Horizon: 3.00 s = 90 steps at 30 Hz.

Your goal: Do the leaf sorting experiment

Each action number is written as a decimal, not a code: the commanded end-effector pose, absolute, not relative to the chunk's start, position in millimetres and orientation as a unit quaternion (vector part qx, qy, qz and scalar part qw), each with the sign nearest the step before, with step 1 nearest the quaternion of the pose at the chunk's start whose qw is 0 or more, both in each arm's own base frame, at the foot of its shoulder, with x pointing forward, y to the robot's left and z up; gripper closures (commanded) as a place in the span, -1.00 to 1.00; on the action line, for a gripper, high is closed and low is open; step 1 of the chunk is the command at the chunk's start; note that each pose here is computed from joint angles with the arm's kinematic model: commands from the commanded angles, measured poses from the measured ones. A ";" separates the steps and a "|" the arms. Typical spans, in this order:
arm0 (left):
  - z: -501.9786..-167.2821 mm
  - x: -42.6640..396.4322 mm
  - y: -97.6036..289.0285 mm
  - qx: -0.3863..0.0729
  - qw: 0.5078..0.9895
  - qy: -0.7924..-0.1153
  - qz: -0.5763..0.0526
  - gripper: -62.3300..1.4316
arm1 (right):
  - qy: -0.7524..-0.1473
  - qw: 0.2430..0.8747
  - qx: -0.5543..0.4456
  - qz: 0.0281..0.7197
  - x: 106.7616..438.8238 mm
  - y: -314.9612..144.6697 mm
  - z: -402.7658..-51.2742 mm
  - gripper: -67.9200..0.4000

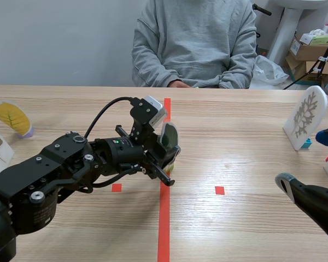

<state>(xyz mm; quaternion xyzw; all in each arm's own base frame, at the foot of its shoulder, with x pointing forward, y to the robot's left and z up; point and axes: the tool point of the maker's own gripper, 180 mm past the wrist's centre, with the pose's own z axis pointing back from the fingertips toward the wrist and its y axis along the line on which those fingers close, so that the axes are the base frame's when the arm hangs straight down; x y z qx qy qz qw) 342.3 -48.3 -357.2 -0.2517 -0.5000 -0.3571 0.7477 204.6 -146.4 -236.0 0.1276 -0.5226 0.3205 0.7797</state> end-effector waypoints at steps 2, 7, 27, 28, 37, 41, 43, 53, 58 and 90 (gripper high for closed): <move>-347.3 346.6 -49.9 -0.258 0.740 -0.514 -0.350 0.65 | -0.536 0.770 0.131 0.320 208.8 -145.5 -228.8 -0.67; -348.6 345.2 -49.9 -0.258 0.741 -0.512 -0.350 0.83 | -0.536 0.770 0.131 0.320 208.8 -145.5 -228.8 -0.67; -324.4 274.9 -6.0 -0.233 0.750 -0.545 -0.294 0.83 | -0.536 0.770 0.131 0.320 208.8 -145.5 -228.8 -0.67; -323.7 272.4 2.0 -0.226 0.754 -0.548 -0.284 0.83 | -0.536 0.770 0.131 0.320 208.8 -145.5 -228.8 -0.67; -330.1 267.3 97.4 -0.144 0.793 -0.563 -0.180 0.83 | -0.536 0.770 0.131 0.320 208.8 -145.5 -228.8 -0.67; -326.0 274.2 148.2 -0.089 0.801 -0.577 -0.136 0.83 | -0.536 0.770 0.131 0.320 209.3 -145.5 -228.4 -0.67; -324.1 277.5 175.7 -0.054 0.802 -0.583 -0.116 0.83 | -0.537 0.770 0.131 0.320 209.4 -145.5 -228.3 -0.67; -340.4 293.0 277.1 0.030 0.812 -0.581 -0.040 0.83 | -0.537 0.770 0.131 0.320 209.4 -145.5 -228.3 -0.67; -343.1 311.0 299.0 0.043 0.810 -0.585 -0.012 0.83 | -0.536 0.770 0.131 0.320 209.2 -145.6 -228.7 -0.67; -324.2 339.1 382.9 0.130 0.787 -0.603 0.026 0.83 | -0.535 0.771 0.130 0.320 209.1 -145.7 -229.0 -0.67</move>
